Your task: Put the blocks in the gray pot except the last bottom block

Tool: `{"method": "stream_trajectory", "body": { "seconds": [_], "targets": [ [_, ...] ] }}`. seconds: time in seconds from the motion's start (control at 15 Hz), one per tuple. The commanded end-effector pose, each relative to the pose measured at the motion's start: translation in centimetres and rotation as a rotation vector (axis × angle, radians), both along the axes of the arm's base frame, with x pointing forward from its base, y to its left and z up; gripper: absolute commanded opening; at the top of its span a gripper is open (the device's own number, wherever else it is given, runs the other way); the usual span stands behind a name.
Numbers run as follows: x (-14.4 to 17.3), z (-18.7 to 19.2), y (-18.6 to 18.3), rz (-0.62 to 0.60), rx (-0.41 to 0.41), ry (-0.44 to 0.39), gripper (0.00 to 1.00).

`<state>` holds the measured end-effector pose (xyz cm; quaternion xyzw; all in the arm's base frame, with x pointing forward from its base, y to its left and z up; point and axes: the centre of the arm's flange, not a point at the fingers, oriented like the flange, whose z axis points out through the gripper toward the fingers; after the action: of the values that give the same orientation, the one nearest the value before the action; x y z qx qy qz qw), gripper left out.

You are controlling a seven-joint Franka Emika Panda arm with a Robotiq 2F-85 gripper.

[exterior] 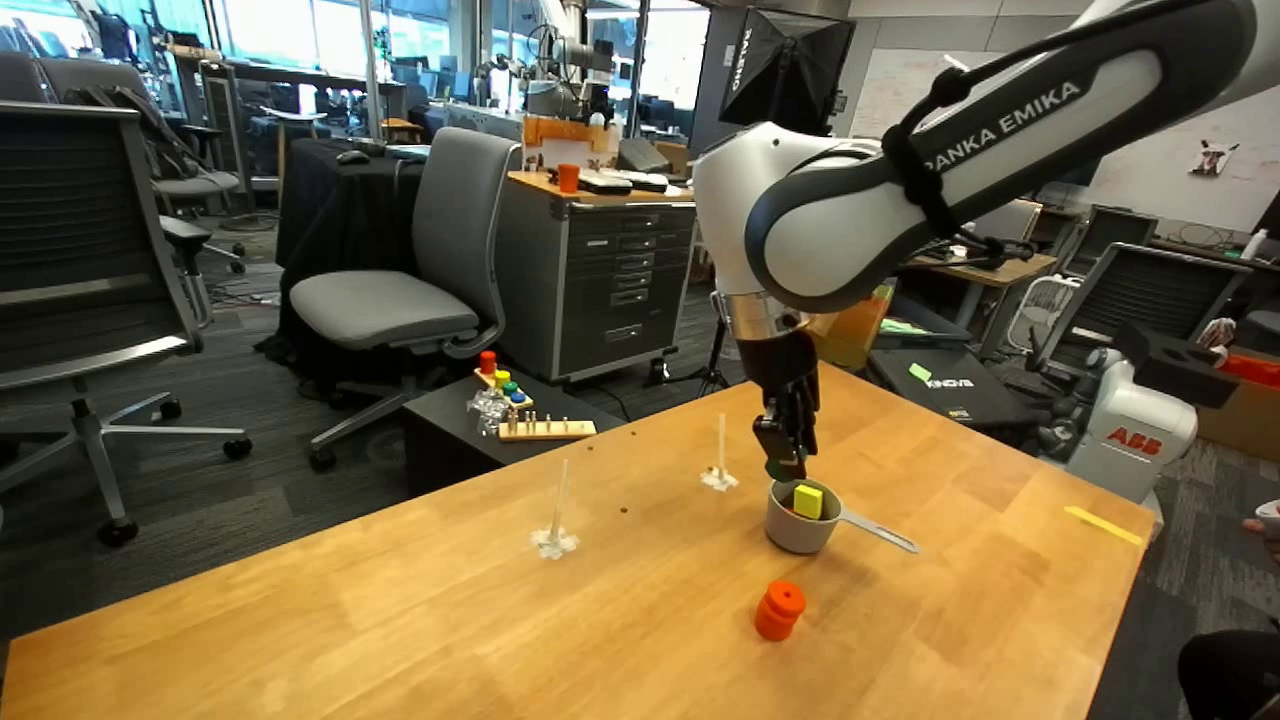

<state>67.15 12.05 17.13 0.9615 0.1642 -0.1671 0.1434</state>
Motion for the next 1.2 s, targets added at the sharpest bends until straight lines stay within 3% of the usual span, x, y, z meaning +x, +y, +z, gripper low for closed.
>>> {"method": "stream_trajectory", "body": {
  "seconds": [0.0, 0.47, 0.53, 0.67, 0.87, 1.13],
  "targets": [
    [1.3, -0.3, -0.8, -0.084, -0.015, 0.012, 0.18],
    [1.1, -0.8, -0.9, -0.125, -0.025, 0.027, 0.18],
    [1.0, -0.7, -0.9, -0.134, -0.030, 0.034, 0.68],
    [0.8, -0.6, -0.9, -0.143, -0.031, 0.038, 0.75],
    [0.7, -0.4, -1.1, -0.157, -0.033, 0.043, 0.98],
    [-0.1, 0.2, -0.6, -0.161, -0.033, 0.048, 1.00]
  ]
}}
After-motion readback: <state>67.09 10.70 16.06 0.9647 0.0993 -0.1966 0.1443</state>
